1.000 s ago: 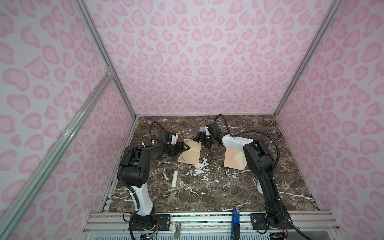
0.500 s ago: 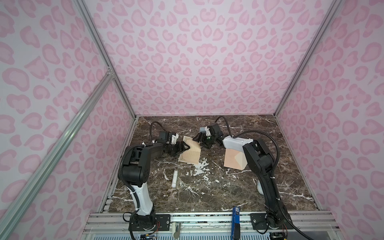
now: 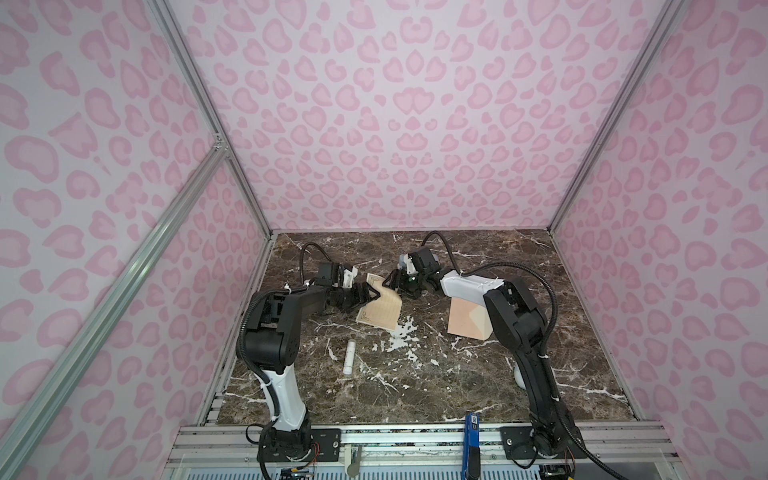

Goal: Place the letter into the envelope and seal it

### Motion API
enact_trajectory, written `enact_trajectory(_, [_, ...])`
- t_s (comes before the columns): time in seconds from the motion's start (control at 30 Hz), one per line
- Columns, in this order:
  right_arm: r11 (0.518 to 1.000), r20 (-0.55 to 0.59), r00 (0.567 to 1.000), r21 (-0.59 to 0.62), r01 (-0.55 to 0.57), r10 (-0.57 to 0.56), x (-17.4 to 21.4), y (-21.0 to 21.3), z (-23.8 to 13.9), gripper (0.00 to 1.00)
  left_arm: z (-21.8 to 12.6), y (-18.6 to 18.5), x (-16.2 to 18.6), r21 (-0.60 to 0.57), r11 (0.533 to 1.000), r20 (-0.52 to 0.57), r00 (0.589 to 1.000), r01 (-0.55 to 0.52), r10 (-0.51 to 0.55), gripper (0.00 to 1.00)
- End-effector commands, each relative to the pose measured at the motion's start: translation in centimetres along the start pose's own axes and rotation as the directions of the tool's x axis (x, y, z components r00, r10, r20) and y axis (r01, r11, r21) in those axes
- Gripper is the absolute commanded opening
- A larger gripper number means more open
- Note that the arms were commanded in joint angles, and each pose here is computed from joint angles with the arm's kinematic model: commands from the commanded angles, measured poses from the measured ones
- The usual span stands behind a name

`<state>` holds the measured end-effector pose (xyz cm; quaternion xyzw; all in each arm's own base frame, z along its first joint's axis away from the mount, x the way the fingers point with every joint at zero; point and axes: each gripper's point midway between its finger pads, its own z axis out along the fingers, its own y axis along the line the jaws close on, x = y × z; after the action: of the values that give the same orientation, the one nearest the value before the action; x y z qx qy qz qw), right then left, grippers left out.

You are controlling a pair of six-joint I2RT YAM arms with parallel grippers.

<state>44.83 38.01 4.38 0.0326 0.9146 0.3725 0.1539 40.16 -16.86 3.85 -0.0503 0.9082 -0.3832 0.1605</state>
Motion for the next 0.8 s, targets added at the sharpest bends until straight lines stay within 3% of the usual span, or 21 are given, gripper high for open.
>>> enact_trajectory(0.0, [0.996, -0.032, 0.999, 0.077, 0.041, -0.038, 1.0, -1.3, -0.7, 0.74, 0.0, 2.6, 1.9, -0.12, 0.99, -0.047, 0.996, 0.074, -0.08, 0.77])
enact_trajectory(0.53, [0.989, -0.011, 0.998, 0.135, -0.057, 0.059, 1.9, -3.6, -3.6, 0.77, -0.1, 2.8, 2.0, -0.126, 0.989, -0.046, 0.995, 0.082, -0.088, 0.76])
enact_trajectory(0.77, [0.975, 0.02, 1.0, 0.219, -0.027, 0.023, -0.7, -5.1, -4.7, 0.77, -0.2, 2.5, 2.2, -0.121, 0.99, -0.059, 0.995, 0.069, -0.076, 0.76])
